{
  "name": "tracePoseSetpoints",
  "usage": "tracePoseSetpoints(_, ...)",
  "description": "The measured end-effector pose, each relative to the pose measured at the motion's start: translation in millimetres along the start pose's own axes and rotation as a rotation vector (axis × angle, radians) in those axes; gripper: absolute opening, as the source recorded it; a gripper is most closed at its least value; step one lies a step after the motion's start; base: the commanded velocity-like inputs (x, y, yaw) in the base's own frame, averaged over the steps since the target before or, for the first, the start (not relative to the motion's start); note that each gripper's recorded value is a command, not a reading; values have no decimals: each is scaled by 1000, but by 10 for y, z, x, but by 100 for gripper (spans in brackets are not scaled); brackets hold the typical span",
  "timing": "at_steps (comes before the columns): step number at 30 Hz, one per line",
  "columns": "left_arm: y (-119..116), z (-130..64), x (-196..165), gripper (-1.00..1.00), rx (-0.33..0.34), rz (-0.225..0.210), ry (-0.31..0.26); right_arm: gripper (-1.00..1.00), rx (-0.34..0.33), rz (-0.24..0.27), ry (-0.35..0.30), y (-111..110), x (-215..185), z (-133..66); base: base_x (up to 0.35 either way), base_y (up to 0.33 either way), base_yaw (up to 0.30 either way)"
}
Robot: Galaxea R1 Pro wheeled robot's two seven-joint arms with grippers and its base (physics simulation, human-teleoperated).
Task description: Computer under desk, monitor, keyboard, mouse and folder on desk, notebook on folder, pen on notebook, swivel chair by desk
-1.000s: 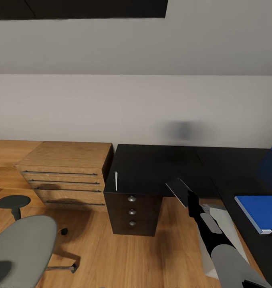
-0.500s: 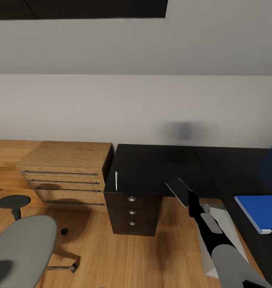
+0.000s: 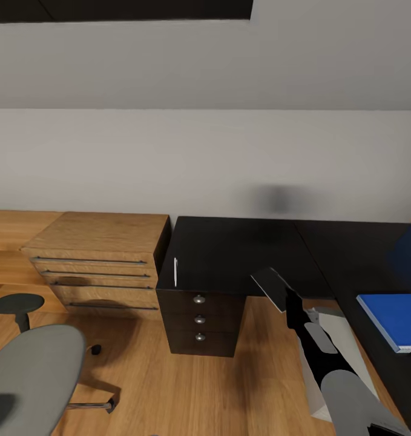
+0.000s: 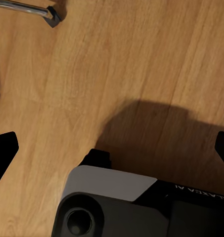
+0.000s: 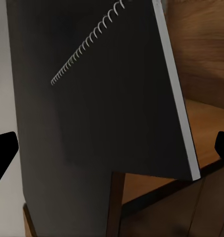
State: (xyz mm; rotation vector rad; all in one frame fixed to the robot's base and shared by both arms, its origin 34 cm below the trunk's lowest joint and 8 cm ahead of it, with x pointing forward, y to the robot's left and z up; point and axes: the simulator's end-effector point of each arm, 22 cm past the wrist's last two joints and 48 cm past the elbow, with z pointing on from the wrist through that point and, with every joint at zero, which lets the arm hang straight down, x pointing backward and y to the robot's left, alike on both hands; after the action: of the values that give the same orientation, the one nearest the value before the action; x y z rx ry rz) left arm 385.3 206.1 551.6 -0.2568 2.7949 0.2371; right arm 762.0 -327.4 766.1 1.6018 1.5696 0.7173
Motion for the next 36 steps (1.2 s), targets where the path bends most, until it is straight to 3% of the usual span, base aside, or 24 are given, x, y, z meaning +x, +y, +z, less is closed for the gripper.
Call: tracePoseSetpoints(36, -74, 475, 131, 100, 0, 0, -1, 100, 2, -4, 5, -403, 64, 299, 0, 0, 0)
